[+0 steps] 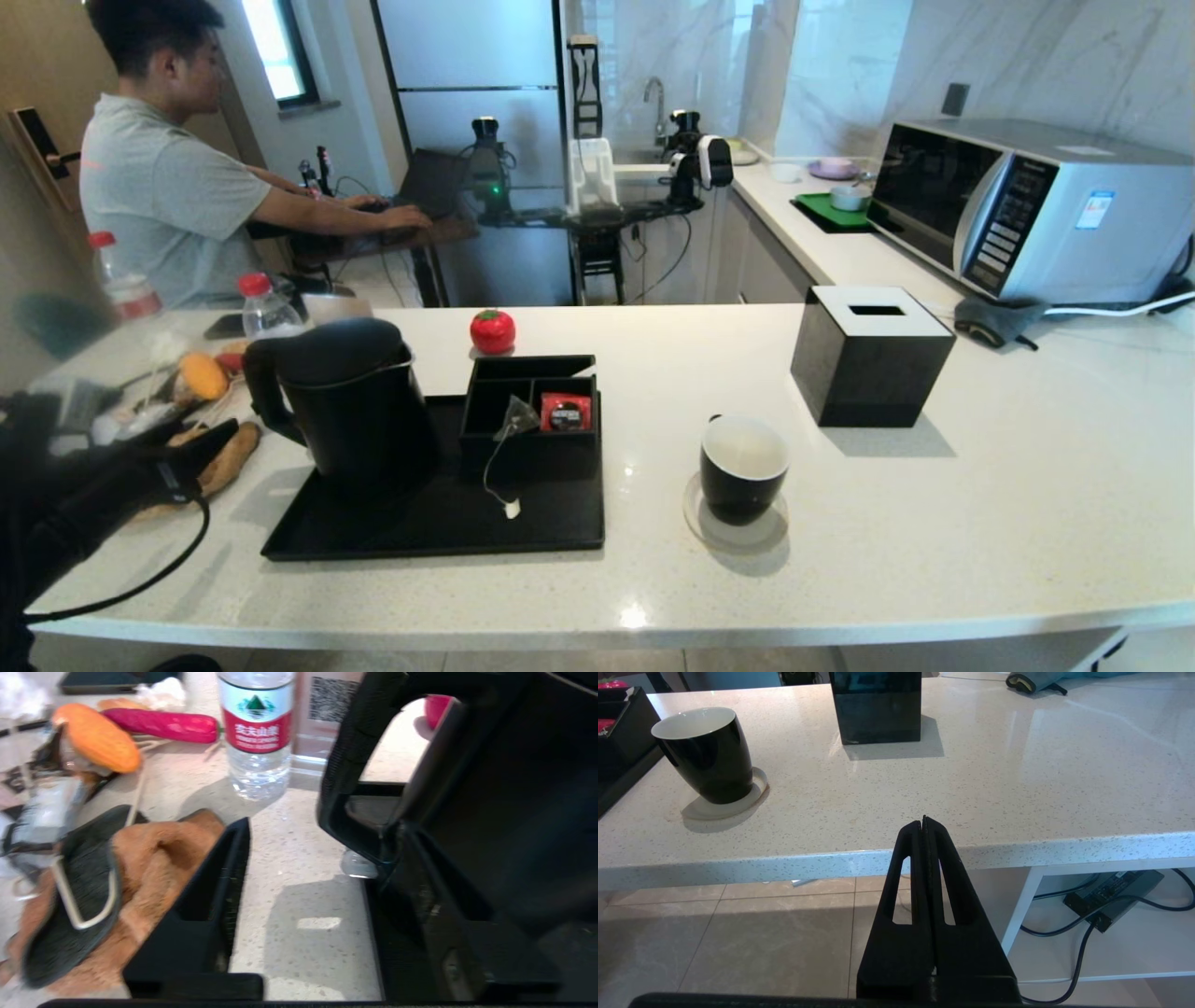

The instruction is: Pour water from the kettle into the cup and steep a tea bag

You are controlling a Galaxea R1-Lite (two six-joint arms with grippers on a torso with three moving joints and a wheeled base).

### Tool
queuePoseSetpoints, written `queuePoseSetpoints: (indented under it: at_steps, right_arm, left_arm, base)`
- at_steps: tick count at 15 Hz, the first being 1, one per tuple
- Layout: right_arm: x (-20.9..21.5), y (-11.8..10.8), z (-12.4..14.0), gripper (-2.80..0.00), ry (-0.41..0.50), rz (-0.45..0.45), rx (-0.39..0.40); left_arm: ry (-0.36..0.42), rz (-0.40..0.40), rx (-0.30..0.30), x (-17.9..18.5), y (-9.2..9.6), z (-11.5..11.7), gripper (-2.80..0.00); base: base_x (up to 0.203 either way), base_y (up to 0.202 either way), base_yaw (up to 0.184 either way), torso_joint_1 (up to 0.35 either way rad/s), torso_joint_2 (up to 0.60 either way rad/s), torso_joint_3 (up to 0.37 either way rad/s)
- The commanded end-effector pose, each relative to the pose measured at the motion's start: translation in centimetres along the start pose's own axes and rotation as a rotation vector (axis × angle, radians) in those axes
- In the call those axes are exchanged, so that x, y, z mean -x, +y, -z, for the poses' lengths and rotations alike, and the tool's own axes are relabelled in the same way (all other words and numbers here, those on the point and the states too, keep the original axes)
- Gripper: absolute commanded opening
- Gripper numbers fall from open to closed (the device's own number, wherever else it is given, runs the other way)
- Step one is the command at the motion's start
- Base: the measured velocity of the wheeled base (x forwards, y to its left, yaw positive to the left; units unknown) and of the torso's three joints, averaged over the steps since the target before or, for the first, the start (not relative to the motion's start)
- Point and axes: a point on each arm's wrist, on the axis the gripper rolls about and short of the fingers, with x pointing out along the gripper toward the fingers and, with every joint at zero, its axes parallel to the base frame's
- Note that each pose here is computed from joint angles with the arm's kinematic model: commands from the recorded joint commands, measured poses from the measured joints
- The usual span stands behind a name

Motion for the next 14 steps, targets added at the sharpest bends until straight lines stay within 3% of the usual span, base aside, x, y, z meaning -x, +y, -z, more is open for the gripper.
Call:
queuePoseSetpoints:
  at_steps: [1, 8, 14]
  right_arm:
    - [0.0, 0.0, 0.0, -2.8, 0.0, 0.0, 0.0]
    - [0.0, 0.0, 0.0, -2.8, 0.0, 0.0, 0.0]
    - [0.0, 0.0, 0.0, -2.8, 0.0, 0.0, 0.0]
  left_arm:
    - [-0.034, 0.011, -0.019, -0.2, 0.2, -0.2, 0.0]
    - [-0.058, 0.091, -0.029, -2.2, 1.0, -0.4, 0.0]
    - [-0.048, 0.095, -0.022, -3.2, 1.5, 0.2, 0.0]
  base:
    - [0.0, 0.0, 0.0, 0.0, 0.0, 0.0]
    - [0.0, 0.0, 0.0, 0.0, 0.0, 0.0]
    - [0.0, 0.0, 0.0, 0.0, 0.0, 0.0]
